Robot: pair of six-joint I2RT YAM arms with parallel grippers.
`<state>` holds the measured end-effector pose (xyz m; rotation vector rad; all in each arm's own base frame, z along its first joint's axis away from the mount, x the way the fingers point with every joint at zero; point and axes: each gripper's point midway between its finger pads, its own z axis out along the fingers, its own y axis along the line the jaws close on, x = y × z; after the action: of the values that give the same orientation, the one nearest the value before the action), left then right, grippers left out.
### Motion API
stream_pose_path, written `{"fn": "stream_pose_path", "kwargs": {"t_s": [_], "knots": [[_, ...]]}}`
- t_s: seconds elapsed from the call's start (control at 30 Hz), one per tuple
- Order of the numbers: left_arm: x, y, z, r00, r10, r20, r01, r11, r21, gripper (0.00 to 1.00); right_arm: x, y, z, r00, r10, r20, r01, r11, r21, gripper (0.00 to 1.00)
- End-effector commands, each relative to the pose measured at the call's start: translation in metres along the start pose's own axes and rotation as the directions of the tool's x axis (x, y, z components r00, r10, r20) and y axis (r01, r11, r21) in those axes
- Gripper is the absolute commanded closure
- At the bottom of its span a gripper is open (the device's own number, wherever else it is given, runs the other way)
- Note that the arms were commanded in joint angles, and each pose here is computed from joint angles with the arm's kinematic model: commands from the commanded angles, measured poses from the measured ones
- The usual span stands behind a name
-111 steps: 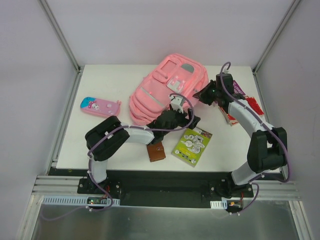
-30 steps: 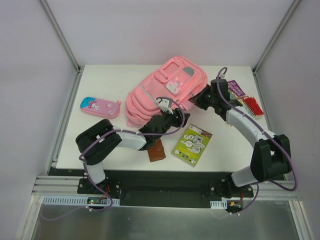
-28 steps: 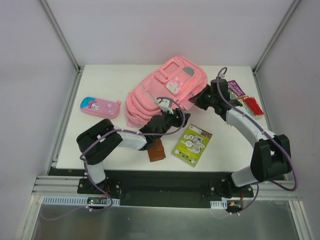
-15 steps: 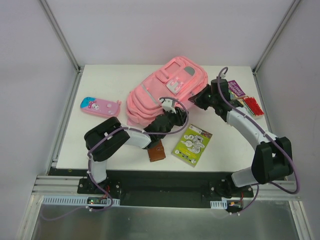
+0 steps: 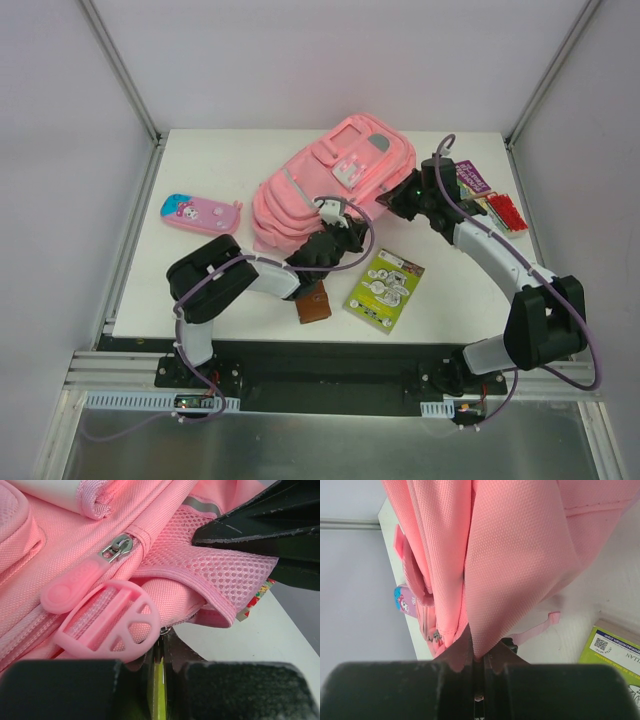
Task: Pack the student bag
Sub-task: Unzip the student bag at the center of the board.
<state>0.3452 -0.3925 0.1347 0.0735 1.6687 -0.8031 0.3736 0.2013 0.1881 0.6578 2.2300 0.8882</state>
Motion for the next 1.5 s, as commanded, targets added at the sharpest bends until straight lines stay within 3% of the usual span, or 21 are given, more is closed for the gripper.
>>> {"fn": "stream_pose_path", "kwargs": {"t_s": [0.0, 0.63, 0.83, 1.2, 1.27, 1.3, 1.37, 1.4, 1.43, 1.47], "knots": [[-0.035, 0.011, -0.007, 0.995, -0.001, 0.099, 0.004, 1.0, -0.024, 1.0, 0.003, 0.031, -0.02, 0.999, -0.026, -0.043, 0.022, 0.994, -0.104, 0.99], [-0.014, 0.031, -0.051, 0.997, 0.074, -0.01, -0.074, 0.997, -0.031, 1.0, -0.031, -0.009, 0.002, 0.999, -0.014, -0.033, 0.013, 0.999, -0.03, 0.99], [-0.003, 0.05, -0.082, 0.991, 0.116, -0.073, -0.12, 0.991, -0.053, 1.0, -0.043, -0.048, 0.031, 0.997, -0.007, -0.076, 0.011, 0.998, 0.055, 0.99], [-0.005, 0.063, -0.106, 0.963, 0.233, -0.138, -0.244, 0.968, -0.065, 1.0, -0.094, -0.053, 0.075, 0.997, -0.012, -0.077, 0.018, 0.996, 0.082, 0.98], [-0.004, 0.064, -0.104, 0.955, 0.255, -0.152, -0.267, 0.961, -0.064, 1.0, -0.096, -0.057, 0.085, 0.995, -0.002, -0.1, 0.01, 0.997, 0.081, 0.93], [-0.01, 0.057, -0.097, 0.956, 0.256, -0.141, -0.266, 0.963, -0.054, 1.0, -0.099, -0.051, 0.087, 0.994, -0.005, -0.111, 0.011, 0.998, 0.054, 0.76], [-0.005, 0.053, -0.09, 0.944, 0.278, -0.176, -0.289, 0.957, -0.038, 1.0, -0.093, -0.046, 0.089, 0.987, -0.015, -0.158, 0.016, 1.0, 0.01, 0.56], [-0.016, 0.043, -0.079, 0.948, 0.277, -0.155, -0.284, 0.958, -0.029, 1.0, -0.093, -0.045, 0.087, 0.987, -0.017, -0.162, 0.018, 1.0, 0.006, 0.3], [-0.018, 0.039, -0.075, 0.948, 0.277, -0.157, -0.284, 0.958, -0.027, 1.0, -0.089, -0.045, 0.083, 0.985, -0.033, -0.169, 0.033, 0.999, -0.003, 0.2], [-0.021, 0.034, -0.067, 0.948, 0.277, -0.154, -0.284, 0.959, -0.021, 1.0, -0.088, -0.045, 0.079, 0.985, -0.046, -0.168, 0.045, 0.999, -0.006, 0.18]]}}
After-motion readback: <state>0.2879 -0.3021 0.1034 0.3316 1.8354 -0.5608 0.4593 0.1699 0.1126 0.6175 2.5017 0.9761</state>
